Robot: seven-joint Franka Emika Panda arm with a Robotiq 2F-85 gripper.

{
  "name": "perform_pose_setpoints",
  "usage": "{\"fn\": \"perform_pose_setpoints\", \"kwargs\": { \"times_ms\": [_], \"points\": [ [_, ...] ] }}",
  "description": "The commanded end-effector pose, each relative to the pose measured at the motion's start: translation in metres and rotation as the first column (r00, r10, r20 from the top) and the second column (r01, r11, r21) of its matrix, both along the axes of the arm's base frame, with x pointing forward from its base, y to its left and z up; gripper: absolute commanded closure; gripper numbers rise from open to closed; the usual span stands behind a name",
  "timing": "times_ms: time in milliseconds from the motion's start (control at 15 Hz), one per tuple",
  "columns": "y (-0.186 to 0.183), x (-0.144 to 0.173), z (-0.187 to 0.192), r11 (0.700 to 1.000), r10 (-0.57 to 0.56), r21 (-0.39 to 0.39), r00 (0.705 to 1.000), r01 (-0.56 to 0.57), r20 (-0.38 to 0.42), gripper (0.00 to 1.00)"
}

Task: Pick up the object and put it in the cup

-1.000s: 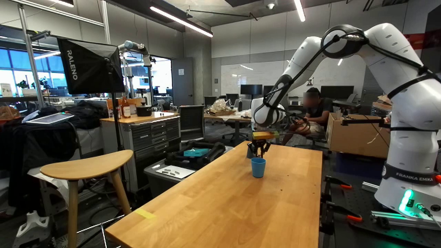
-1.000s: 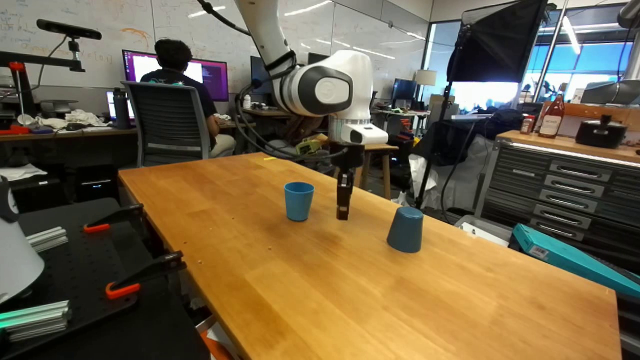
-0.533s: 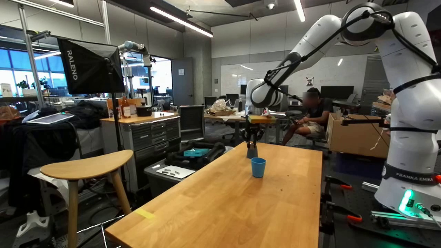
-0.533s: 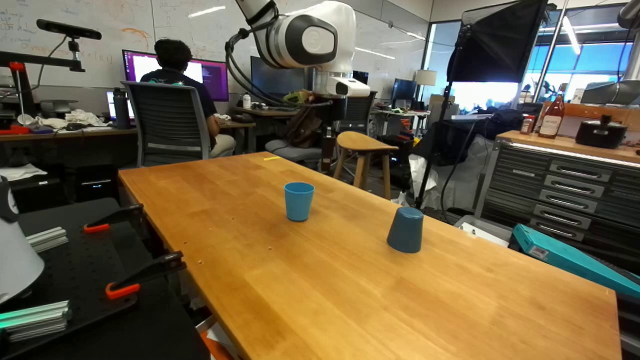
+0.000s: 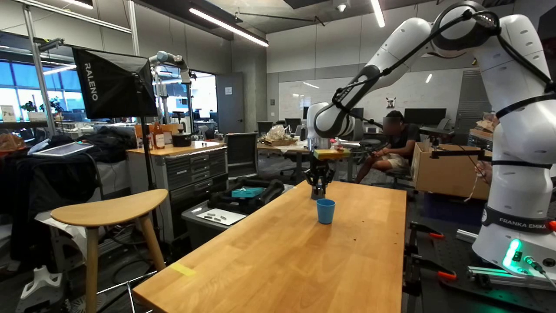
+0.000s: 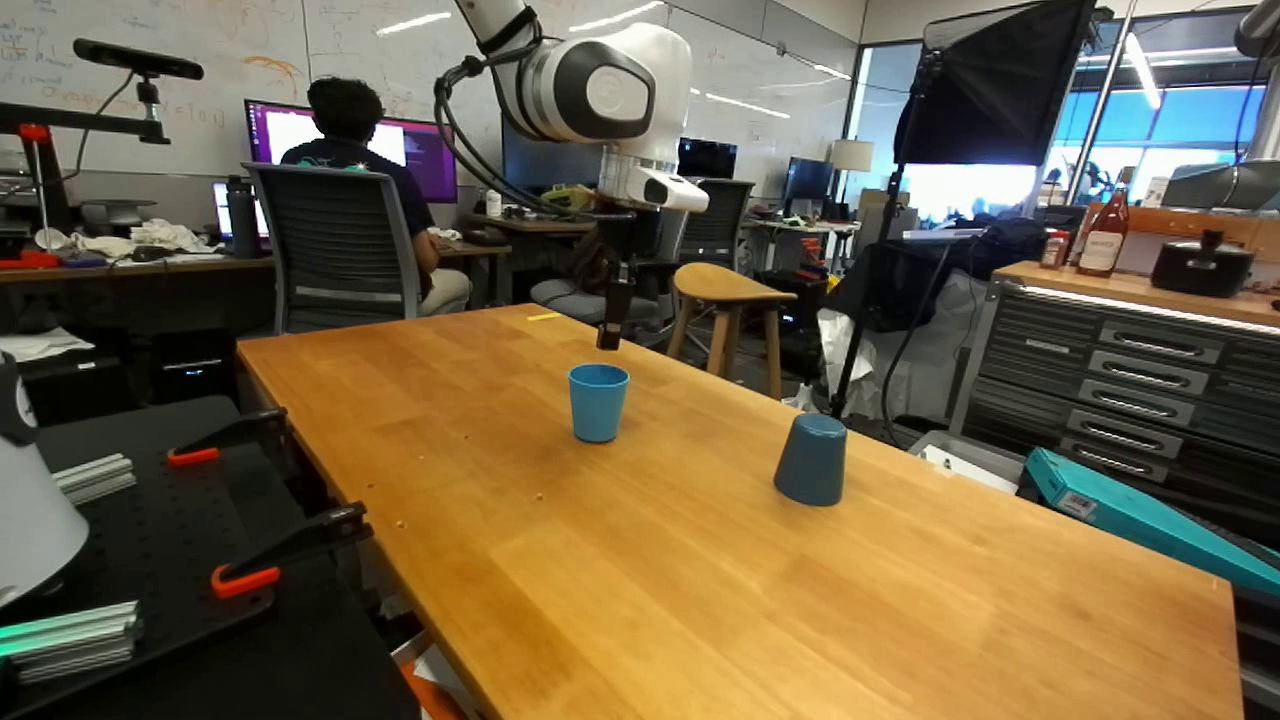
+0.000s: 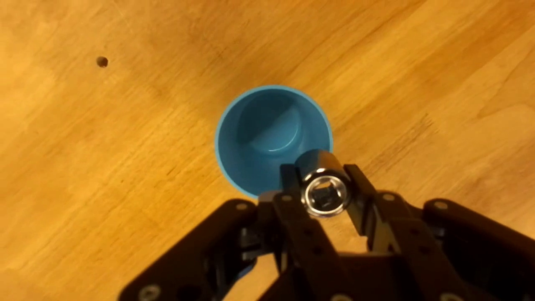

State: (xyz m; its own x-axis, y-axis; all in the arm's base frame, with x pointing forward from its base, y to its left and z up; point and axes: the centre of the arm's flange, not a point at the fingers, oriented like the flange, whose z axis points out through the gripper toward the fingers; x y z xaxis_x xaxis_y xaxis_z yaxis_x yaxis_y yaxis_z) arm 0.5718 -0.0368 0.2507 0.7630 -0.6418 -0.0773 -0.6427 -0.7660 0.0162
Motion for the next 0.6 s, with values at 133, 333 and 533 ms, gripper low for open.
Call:
{"fn": "perform_pose_setpoints", "kwargs": {
  "times_ms": [133, 333, 533],
  "points": [
    [-0.015, 0.006, -0.032, 1.0, -0.028, 0.005, 0.997, 0.028, -0.067, 0.9],
    [-0.019, 0.005, -0.049, 0.999, -0.033, -0.003, 0.996, 0.033, -0.083, 0.9],
    [-0.019, 0.005, -0.062, 0.999, -0.035, -0.01, 0.995, 0.034, -0.095, 0.9]
  ]
}}
